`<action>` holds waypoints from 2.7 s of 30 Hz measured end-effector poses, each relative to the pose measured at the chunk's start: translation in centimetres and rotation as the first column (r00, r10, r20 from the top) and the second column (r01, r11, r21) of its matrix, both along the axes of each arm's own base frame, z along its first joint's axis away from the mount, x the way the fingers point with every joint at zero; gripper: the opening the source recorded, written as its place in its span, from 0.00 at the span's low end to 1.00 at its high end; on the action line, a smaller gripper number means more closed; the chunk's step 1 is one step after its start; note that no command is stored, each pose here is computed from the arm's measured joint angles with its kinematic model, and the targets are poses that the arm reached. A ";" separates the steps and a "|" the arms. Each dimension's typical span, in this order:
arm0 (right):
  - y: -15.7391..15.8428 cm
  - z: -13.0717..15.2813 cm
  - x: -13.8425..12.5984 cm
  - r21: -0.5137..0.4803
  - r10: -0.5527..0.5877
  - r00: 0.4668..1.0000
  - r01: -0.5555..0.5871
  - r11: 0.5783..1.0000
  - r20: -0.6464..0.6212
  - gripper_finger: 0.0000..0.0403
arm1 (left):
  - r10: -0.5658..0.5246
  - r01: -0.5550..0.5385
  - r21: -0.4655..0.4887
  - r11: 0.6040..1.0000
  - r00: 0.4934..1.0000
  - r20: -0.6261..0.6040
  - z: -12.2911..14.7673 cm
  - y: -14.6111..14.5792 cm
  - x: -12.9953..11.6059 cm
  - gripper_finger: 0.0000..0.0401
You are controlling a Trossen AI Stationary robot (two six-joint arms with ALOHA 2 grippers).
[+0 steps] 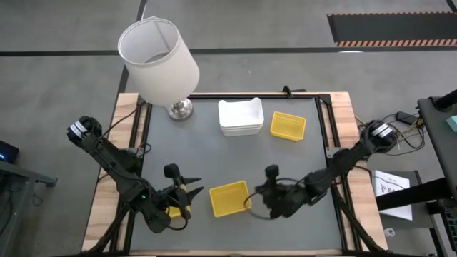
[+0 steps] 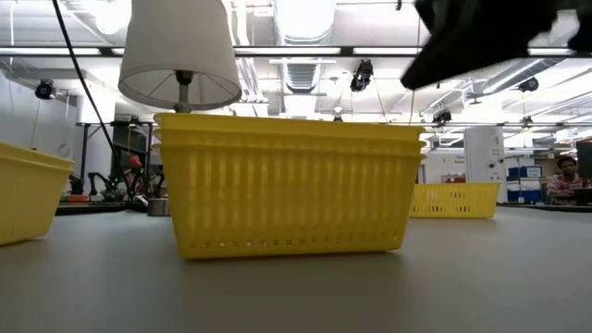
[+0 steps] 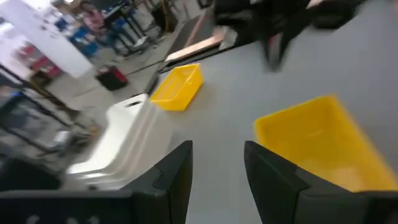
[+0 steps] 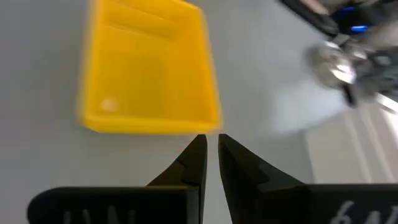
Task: Stack baskets by color
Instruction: Stack the yellow basket on the stacked yellow baskets
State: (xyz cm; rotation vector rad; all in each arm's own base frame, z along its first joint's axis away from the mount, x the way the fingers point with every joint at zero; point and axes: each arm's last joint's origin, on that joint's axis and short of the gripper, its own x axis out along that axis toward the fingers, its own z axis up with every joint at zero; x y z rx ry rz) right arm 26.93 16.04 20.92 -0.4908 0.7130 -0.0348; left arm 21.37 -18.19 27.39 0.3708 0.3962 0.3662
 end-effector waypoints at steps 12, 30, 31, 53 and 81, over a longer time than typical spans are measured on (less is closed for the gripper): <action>-7.6 2.7 -6.9 0.033 -0.178 0.953 0.175 0.984 0.245 0.08 | 0.065 -0.024 -0.183 0.983 0.974 0.218 2.6 1.9 4.0 0.32; -14.9 5.3 -11.2 0.402 -0.575 0.761 0.446 0.800 0.300 0.21 | 0.029 0.033 -0.196 0.980 0.953 0.301 4.3 9.0 8.7 0.32; -15.1 5.1 -11.1 0.407 -0.598 0.749 0.470 0.784 0.287 0.23 | 0.028 0.033 -0.197 0.980 0.954 0.300 4.2 9.0 8.7 0.32; -22.5 -1.2 -8.9 0.251 -0.686 0.699 0.714 0.653 -0.202 0.35 | 0.052 0.048 -0.210 0.976 0.894 0.445 5.5 9.6 8.8 0.32; -22.9 -3.9 -7.1 0.463 -0.591 0.703 0.708 0.533 -0.396 0.36 | 0.024 0.041 -0.155 0.987 0.917 0.398 4.4 9.2 9.6 0.32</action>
